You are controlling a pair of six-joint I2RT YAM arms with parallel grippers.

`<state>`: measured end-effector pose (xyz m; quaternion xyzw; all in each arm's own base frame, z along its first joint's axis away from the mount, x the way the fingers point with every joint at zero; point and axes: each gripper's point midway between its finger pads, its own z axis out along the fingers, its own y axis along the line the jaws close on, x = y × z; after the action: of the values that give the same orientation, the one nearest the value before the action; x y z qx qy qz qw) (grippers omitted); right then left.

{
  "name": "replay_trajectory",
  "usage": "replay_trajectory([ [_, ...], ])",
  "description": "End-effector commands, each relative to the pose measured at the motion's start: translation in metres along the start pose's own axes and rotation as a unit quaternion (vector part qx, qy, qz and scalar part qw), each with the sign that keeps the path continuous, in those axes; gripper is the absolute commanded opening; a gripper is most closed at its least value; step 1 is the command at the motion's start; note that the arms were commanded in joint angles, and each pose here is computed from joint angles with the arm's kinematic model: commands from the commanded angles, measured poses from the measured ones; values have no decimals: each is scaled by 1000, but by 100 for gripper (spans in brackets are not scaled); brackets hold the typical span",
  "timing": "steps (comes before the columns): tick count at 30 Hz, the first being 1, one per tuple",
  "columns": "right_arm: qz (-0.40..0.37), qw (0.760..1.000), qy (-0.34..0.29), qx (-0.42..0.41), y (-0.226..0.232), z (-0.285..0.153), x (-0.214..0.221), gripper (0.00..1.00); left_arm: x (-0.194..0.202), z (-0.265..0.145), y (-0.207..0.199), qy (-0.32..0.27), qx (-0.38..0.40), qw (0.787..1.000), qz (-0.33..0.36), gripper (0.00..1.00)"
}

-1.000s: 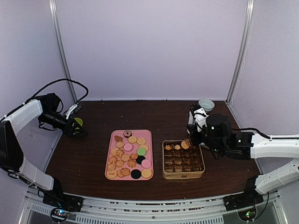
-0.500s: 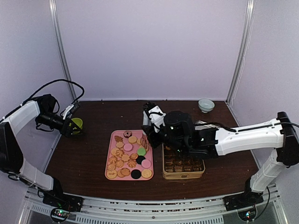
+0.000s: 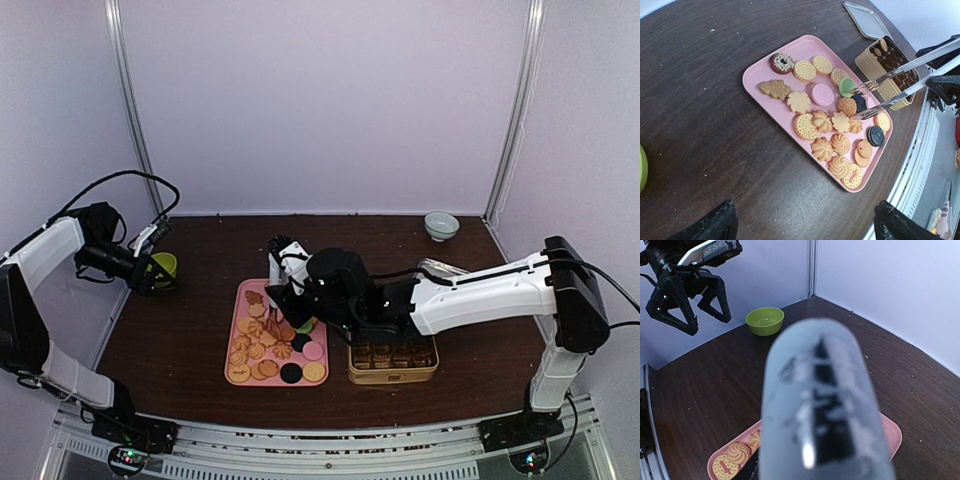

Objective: Pack the cookies
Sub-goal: Pick up the fake cookies from the plate.

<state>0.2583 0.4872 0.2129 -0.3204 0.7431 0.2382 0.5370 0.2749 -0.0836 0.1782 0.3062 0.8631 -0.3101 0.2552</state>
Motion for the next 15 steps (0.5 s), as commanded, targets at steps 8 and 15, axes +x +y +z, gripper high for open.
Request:
replay_trajectory([
  [8, 12, 1000, 5, -5, -2, 16, 10, 43, 0, -4, -1, -5, -7, 1000, 10, 98],
  [15, 11, 1000, 12, -3, -5, 13, 17, 37, 0, -4, -1, -7, -2, 1000, 6, 98],
])
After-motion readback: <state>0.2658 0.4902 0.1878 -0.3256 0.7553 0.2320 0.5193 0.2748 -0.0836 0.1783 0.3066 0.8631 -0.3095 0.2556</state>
